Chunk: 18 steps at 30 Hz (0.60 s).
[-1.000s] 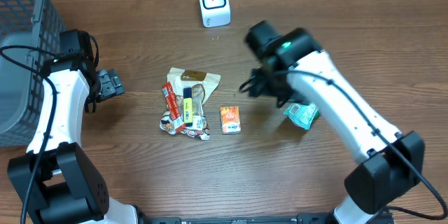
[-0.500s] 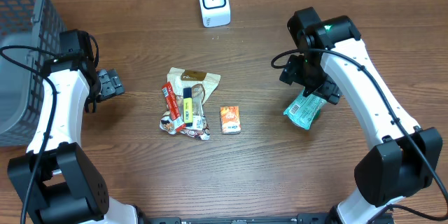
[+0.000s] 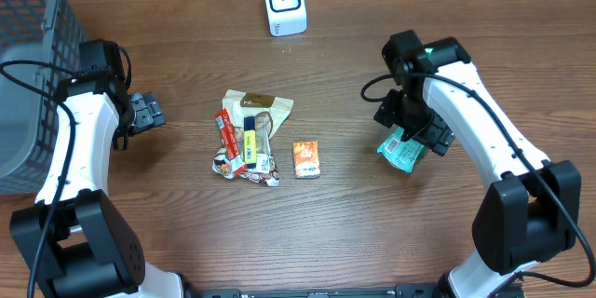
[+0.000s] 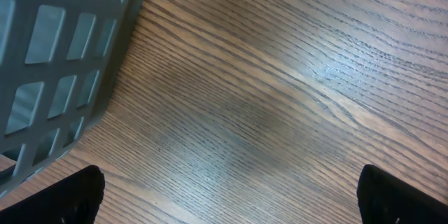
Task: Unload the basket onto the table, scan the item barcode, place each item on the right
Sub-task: 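Lower the right gripper onto the green wipes pack and grasp it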
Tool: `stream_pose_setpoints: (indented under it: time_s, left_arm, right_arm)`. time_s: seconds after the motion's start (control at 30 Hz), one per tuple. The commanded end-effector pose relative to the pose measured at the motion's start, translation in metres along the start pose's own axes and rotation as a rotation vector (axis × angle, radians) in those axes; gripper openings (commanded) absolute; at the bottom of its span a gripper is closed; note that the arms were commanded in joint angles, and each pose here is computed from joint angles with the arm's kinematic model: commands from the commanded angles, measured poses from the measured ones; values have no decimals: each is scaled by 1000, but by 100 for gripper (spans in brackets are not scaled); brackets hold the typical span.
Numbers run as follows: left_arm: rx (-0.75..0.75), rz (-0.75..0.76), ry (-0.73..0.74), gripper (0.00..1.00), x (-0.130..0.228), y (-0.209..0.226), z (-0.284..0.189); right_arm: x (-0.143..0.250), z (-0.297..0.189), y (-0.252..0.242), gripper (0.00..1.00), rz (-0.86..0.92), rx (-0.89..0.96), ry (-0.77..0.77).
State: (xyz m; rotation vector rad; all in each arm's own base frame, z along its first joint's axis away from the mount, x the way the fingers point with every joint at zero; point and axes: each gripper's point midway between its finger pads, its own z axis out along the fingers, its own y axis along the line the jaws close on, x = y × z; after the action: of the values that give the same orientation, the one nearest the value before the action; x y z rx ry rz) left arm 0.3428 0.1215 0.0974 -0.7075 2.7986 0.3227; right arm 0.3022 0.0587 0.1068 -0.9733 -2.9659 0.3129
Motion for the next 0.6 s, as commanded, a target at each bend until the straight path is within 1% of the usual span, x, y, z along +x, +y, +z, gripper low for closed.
stream_pose_setpoints:
  time_s: [0.0,0.07,0.27,0.5,0.57]
  left_arm:
    - [-6,0,-35,100,-8,4,-10]
    - [-6,0,-35,100,-8,4,-10]
    - [-6,0,-35,100,-8,4,-10]
    - [-6,0,-35,100,-8,4,-10]
    - [-6,0,-35,100,-8,4,-10]
  right_arm:
    - [0,3,-1,100,25,-6,-4]
    - [-1,4,1,99,26,-13,-10]
    - [-5,7,6,93,31,-35,-26]
    - [-1,21,5,91,29,-26,-19]
    - [-1,21,5,88,28,-26,-19]
